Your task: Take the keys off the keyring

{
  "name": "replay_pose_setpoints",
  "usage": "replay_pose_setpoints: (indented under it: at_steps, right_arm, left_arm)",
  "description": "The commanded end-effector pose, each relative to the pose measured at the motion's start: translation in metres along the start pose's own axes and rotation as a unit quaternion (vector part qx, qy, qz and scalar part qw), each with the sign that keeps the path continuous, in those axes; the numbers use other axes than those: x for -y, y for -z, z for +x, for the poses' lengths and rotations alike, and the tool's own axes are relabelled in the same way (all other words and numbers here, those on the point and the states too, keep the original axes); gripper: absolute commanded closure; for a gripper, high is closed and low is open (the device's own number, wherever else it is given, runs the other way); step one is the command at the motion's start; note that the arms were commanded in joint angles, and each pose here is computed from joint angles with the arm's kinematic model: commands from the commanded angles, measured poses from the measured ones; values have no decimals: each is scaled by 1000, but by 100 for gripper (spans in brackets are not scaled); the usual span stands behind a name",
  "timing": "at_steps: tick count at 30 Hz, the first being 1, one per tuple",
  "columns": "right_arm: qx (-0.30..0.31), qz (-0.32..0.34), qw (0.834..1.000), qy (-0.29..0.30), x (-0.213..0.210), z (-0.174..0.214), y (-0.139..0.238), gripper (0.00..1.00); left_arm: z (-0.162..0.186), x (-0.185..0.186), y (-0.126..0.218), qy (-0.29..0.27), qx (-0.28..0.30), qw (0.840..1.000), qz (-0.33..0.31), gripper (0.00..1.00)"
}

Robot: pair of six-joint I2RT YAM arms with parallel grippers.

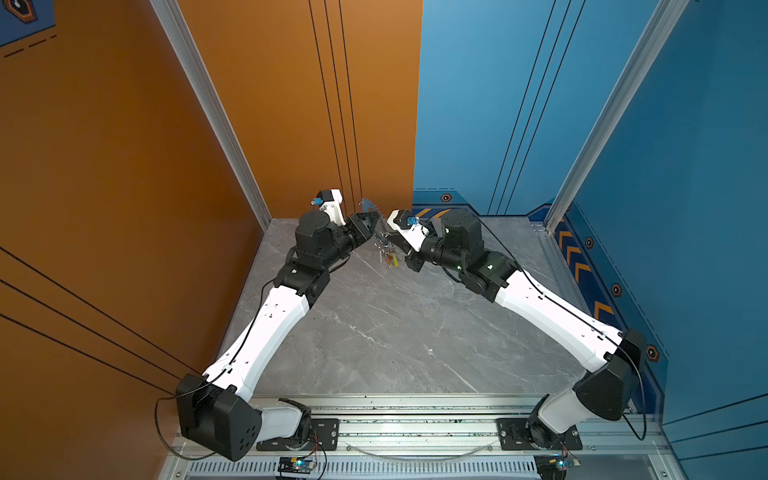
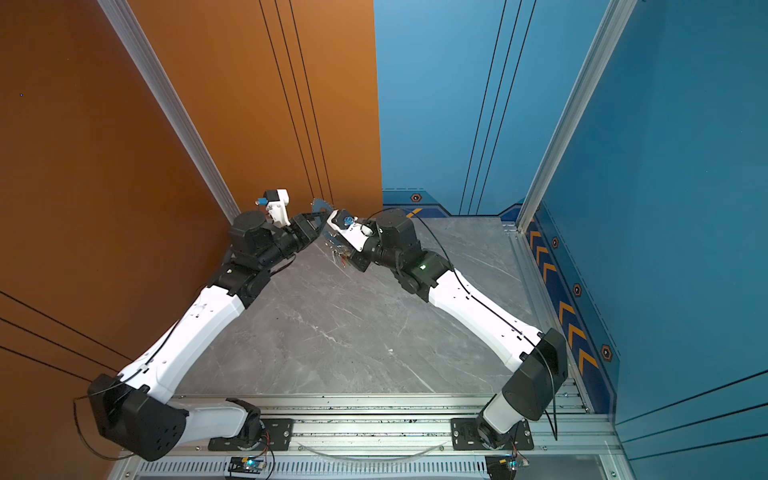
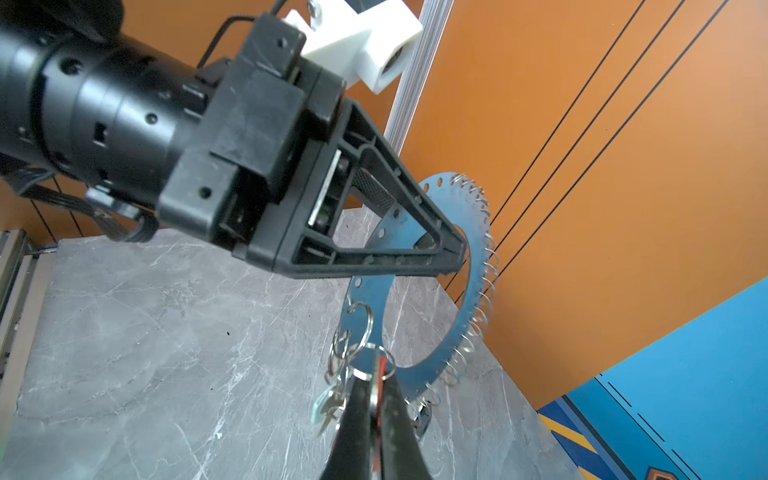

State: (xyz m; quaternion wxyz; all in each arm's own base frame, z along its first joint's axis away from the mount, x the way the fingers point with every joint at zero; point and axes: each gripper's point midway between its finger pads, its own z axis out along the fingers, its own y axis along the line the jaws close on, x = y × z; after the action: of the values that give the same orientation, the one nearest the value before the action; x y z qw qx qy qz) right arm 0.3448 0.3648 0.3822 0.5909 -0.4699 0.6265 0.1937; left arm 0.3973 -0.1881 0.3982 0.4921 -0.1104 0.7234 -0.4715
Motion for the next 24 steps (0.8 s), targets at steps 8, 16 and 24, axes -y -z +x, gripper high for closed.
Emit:
replay_pose_setpoints:
  at_steps: [8, 16, 24]
  right_arm:
    - [-35, 19, 997, 67, 13, -10, 34, 100]
    - [-52, 23, 994, 92, 18, -10, 44, 100]
    - [-64, 30, 993, 95, 22, -7, 52, 100]
  left_arm:
    - [12, 12, 11, -7, -25, 999, 22, 67]
    - [25, 12, 2, -5, -62, 997, 33, 55]
    - [28, 20, 4, -26, -90, 995, 42, 40]
